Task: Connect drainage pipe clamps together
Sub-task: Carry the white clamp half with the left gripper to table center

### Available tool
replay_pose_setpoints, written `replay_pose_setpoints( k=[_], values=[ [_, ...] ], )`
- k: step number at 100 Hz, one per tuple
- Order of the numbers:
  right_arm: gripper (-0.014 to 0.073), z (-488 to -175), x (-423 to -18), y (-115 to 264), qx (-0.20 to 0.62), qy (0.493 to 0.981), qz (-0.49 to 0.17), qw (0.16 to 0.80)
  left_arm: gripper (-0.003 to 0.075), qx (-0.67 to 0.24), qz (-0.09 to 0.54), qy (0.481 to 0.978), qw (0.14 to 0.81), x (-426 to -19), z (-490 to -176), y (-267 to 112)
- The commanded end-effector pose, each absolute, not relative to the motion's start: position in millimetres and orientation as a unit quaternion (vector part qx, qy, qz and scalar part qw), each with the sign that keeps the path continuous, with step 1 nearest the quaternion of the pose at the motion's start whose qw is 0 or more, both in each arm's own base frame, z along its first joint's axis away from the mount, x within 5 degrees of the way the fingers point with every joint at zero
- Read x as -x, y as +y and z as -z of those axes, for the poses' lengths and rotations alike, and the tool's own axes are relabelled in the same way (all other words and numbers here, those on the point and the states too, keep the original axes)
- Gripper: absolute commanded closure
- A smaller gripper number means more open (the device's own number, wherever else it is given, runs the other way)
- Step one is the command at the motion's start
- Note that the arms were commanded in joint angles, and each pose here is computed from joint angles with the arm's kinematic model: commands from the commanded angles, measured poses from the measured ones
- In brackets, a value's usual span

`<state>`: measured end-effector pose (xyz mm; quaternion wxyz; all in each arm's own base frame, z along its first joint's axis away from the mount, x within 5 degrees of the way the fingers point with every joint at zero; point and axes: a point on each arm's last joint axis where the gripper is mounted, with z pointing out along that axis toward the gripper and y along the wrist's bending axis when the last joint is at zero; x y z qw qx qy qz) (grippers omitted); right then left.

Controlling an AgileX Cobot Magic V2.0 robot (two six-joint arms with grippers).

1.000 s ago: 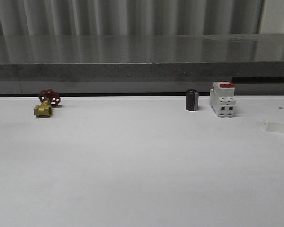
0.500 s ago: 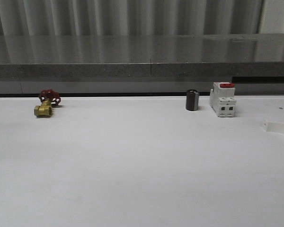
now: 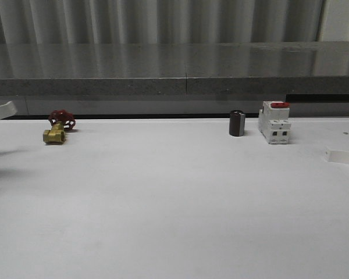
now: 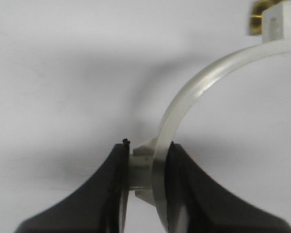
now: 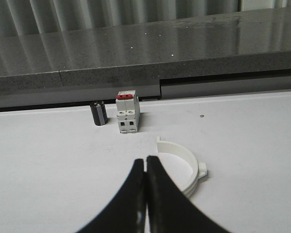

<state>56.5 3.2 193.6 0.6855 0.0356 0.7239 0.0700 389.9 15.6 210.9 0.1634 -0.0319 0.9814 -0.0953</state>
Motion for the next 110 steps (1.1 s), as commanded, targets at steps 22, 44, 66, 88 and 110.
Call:
replay_pose_setpoints(
  k=[22, 44, 66, 88, 110],
  values=[
    [0.0713, -207, -54, 2, -0.036, 0.685, -0.069, 0.724, 0.0703, -0.037, 0.152, 0.963, 0.221, -375, -252, -113],
    [0.0713, -207, -54, 2, -0.036, 0.685, -0.069, 0.724, 0.0703, -0.051, 0.172, 0.960, 0.216, -366, -236, -170],
    [0.0713, -207, -54, 2, -0.036, 0.685, -0.069, 0.724, 0.0703, -0.052, 0.163, 0.967, 0.189, -365, -216, -196],
    [0.0713, -207, -54, 2, -0.036, 0.685, -0.069, 0.724, 0.0703, -0.060, 0.144, 0.971, 0.181, -373, -207, -216],
    [0.0713, -207, -54, 2, -0.036, 0.685, -0.069, 0.724, 0.0703, -0.054, 0.137, 0.975, 0.164, -377, -193, -222]
  ],
)
